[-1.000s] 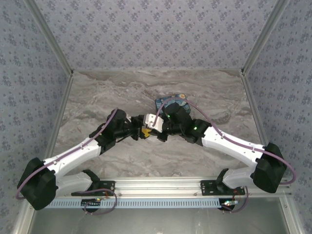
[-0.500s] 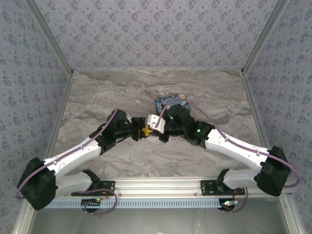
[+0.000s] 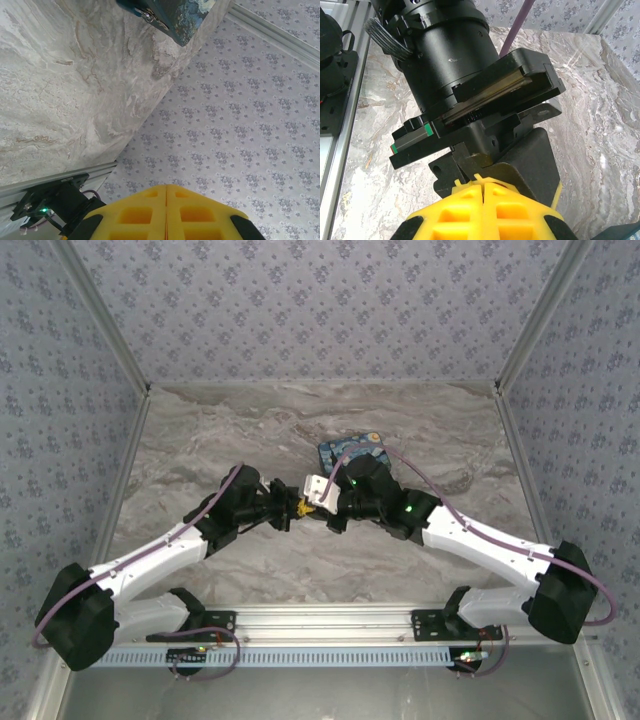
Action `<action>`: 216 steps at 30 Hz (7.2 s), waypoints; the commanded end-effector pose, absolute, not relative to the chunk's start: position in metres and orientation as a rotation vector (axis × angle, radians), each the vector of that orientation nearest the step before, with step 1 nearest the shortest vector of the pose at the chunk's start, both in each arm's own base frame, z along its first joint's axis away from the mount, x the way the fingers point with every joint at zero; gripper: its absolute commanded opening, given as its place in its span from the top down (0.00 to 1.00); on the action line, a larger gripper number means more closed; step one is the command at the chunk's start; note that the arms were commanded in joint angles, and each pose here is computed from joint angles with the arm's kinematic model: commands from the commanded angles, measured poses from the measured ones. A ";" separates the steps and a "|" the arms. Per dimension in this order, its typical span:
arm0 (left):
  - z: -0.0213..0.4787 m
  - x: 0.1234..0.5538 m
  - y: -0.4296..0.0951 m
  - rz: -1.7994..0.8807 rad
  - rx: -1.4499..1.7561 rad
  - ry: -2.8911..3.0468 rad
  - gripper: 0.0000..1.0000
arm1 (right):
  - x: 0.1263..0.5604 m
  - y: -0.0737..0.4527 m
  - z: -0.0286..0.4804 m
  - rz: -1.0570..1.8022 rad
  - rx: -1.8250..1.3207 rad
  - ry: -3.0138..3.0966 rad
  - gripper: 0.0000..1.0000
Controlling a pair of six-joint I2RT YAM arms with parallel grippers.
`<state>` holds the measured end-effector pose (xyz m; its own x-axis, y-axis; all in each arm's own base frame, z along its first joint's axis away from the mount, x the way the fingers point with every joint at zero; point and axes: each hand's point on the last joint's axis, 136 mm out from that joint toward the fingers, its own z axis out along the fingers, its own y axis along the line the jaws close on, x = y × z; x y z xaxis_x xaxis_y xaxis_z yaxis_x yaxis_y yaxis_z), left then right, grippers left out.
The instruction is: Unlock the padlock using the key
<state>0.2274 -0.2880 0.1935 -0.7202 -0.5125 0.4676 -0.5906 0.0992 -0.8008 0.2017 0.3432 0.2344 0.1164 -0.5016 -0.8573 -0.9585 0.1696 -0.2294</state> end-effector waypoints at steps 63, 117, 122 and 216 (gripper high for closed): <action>0.208 0.227 -0.261 1.749 1.618 -1.893 0.50 | 0.206 0.366 0.236 0.877 -0.666 1.860 1.00; 0.213 0.223 -0.273 1.731 1.483 -2.036 0.49 | 0.222 0.358 0.253 0.987 -0.614 1.826 1.00; 0.212 0.224 -0.274 1.736 1.487 -2.012 0.50 | 0.219 0.372 0.259 1.037 -0.647 1.806 1.00; 0.327 0.270 -0.224 2.091 0.542 -3.499 1.00 | 0.195 0.273 0.304 1.414 -0.443 1.596 0.45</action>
